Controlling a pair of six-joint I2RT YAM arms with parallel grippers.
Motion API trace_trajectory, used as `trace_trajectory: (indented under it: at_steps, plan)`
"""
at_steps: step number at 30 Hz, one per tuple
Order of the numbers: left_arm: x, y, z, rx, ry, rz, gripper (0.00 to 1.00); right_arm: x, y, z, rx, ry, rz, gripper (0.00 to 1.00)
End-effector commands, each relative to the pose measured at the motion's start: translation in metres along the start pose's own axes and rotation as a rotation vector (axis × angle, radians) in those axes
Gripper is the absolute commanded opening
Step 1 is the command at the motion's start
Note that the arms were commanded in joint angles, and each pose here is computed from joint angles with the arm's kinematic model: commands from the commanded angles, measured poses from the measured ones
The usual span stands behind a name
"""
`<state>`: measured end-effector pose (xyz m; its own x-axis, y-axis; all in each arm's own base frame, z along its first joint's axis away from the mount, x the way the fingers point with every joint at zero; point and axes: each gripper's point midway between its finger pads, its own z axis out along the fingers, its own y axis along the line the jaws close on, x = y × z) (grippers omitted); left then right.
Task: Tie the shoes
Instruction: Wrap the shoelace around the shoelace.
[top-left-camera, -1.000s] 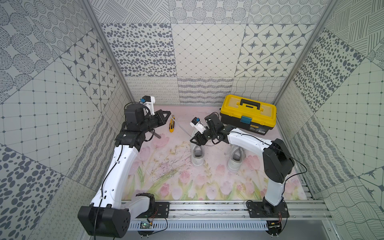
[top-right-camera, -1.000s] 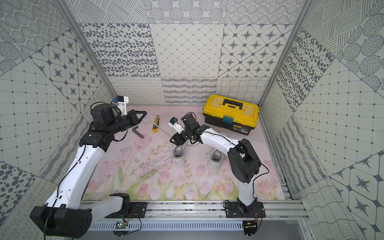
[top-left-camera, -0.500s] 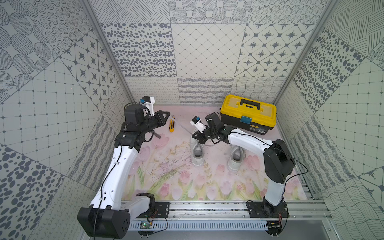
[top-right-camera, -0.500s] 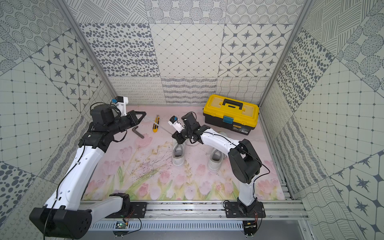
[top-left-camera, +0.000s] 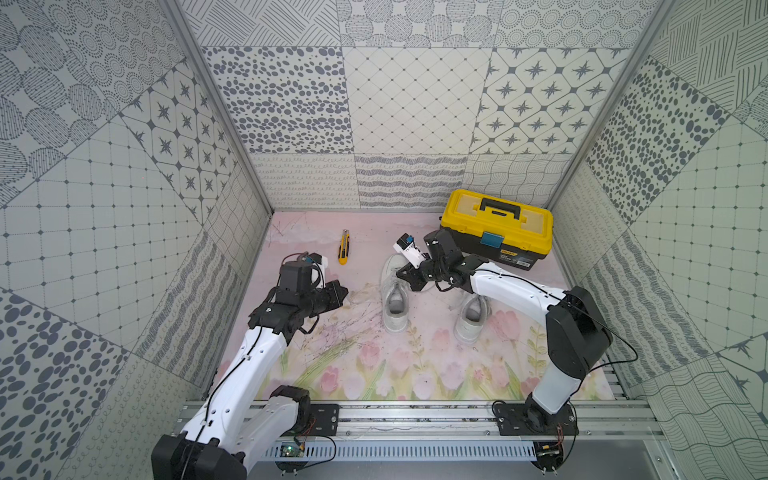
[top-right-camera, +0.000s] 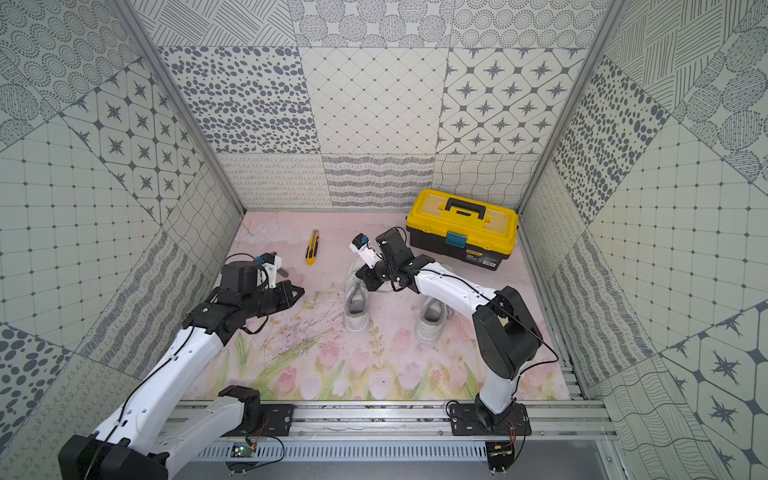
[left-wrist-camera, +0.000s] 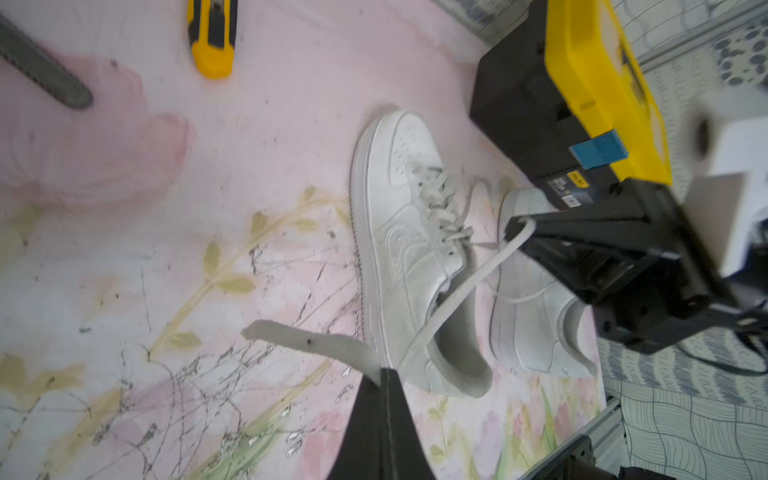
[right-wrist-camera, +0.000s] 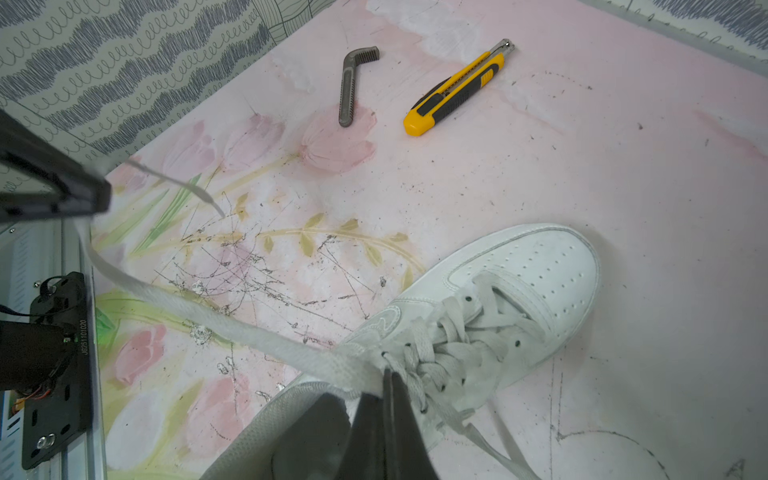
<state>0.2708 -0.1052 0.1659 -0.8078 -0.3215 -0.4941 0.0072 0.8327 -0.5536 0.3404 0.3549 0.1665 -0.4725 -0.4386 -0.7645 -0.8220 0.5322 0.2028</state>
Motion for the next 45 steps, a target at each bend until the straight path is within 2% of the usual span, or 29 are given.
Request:
trace_trajectory:
  at_steps: [1,3,4,6,11,15,20,24,29,36,45]
  plan:
    - [0.052,0.028,0.025,-0.083,0.078,-0.082,0.00,-0.011,0.001,-0.006,0.004,-0.043,0.002,0.00]
    - [0.065,0.029,0.037,-0.072,0.101,-0.096,0.01,-0.010,0.002,-0.005,0.001,-0.041,0.003,0.00]
    - [0.070,0.029,0.041,-0.067,0.112,-0.103,0.06,-0.009,0.002,-0.005,0.001,-0.040,0.003,0.00]
    - [0.073,0.027,0.045,-0.062,0.128,-0.095,0.22,-0.009,0.001,-0.005,0.008,-0.038,0.003,0.00]
    - [0.049,0.022,0.018,-0.135,0.085,0.029,0.43,-0.008,0.000,-0.008,0.022,-0.033,-0.001,0.00]
    - [0.028,-0.011,0.000,-0.058,0.080,0.102,0.52,-0.007,-0.002,-0.008,0.033,-0.031,-0.003,0.00]
    - [0.005,-0.057,-0.004,0.104,0.079,0.143,0.52,-0.007,-0.001,-0.009,0.027,-0.031,-0.002,0.00]
    - [-0.018,-0.103,0.012,0.313,0.078,0.165,0.50,-0.007,-0.001,-0.009,0.028,-0.031,-0.001,0.00]
    - [-0.043,-0.138,0.035,0.462,0.116,0.169,0.46,-0.006,0.000,-0.010,0.026,-0.029,0.005,0.00]
    - [-0.054,-0.148,0.064,0.516,0.156,0.147,0.47,-0.007,0.001,-0.009,0.020,-0.030,0.010,0.00]
    - [-0.051,-0.135,0.101,0.450,0.200,0.115,0.47,-0.009,0.002,-0.009,0.016,-0.035,0.011,0.00]
